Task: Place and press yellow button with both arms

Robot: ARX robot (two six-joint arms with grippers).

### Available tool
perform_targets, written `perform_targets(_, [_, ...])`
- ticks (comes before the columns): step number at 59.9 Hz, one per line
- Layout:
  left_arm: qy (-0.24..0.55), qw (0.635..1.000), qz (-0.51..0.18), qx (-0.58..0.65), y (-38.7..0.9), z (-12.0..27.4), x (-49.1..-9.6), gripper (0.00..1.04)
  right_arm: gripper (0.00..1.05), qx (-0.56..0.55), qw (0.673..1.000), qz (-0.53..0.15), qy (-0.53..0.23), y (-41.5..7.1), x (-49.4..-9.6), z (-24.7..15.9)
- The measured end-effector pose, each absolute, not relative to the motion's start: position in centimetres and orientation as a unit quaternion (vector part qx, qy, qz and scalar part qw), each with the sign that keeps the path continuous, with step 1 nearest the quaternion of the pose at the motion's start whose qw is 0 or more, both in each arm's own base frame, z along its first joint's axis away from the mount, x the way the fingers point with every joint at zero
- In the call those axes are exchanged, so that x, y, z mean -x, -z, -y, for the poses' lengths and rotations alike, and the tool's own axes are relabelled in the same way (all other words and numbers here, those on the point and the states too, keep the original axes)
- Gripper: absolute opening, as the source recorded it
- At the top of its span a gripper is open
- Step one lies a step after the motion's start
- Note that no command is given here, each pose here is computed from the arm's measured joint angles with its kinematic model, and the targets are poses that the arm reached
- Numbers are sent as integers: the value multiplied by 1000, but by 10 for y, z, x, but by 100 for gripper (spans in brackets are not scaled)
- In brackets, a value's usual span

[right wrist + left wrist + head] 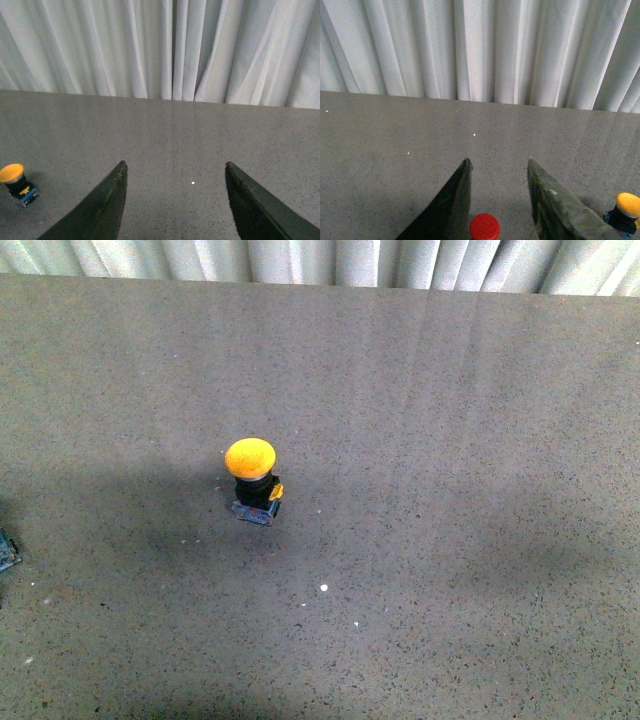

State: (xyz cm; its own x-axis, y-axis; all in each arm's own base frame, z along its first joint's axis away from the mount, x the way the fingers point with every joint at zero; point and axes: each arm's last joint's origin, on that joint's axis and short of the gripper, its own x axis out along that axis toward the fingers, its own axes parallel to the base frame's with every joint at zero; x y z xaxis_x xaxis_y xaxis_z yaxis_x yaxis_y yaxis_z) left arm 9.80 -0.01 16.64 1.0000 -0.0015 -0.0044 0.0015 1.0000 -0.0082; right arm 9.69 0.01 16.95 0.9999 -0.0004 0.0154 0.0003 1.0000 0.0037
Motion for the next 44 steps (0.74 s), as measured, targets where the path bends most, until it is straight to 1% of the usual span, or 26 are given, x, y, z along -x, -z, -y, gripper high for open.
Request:
perform_targets(4, [1, 1000, -2, 4, -166, 0, -98, 54, 72, -2, 1000, 8, 0, -170, -97, 0])
perform_targets(6, [1, 1000, -2, 4, -166, 0, -98, 62, 79, -2, 1000, 8, 0, -170, -97, 0])
perform_targets(9, [1, 1000, -2, 4, -166, 0, -98, 69, 86, -2, 1000, 8, 0, -170, -97, 0])
perform_targets(11, [1, 1000, -2, 4, -166, 0, -98, 76, 93, -2, 1000, 8, 0, -170, -97, 0])
perform_targets(13, [1, 1000, -2, 4, -166, 0, -98, 81, 97, -2, 1000, 8, 0, -170, -97, 0])
perform_targets(19, [1, 1000, -2, 3, -166, 0, -98, 97, 95, -2, 1000, 8, 0, -170, -97, 0])
perform_targets(24, [1, 1000, -2, 3, -166, 0, -98, 95, 96, -2, 1000, 8, 0, -170, -97, 0])
perform_targets(44, [1, 1000, -2, 3, -166, 0, -98, 96, 96, -2, 1000, 8, 0, -170, -97, 0])
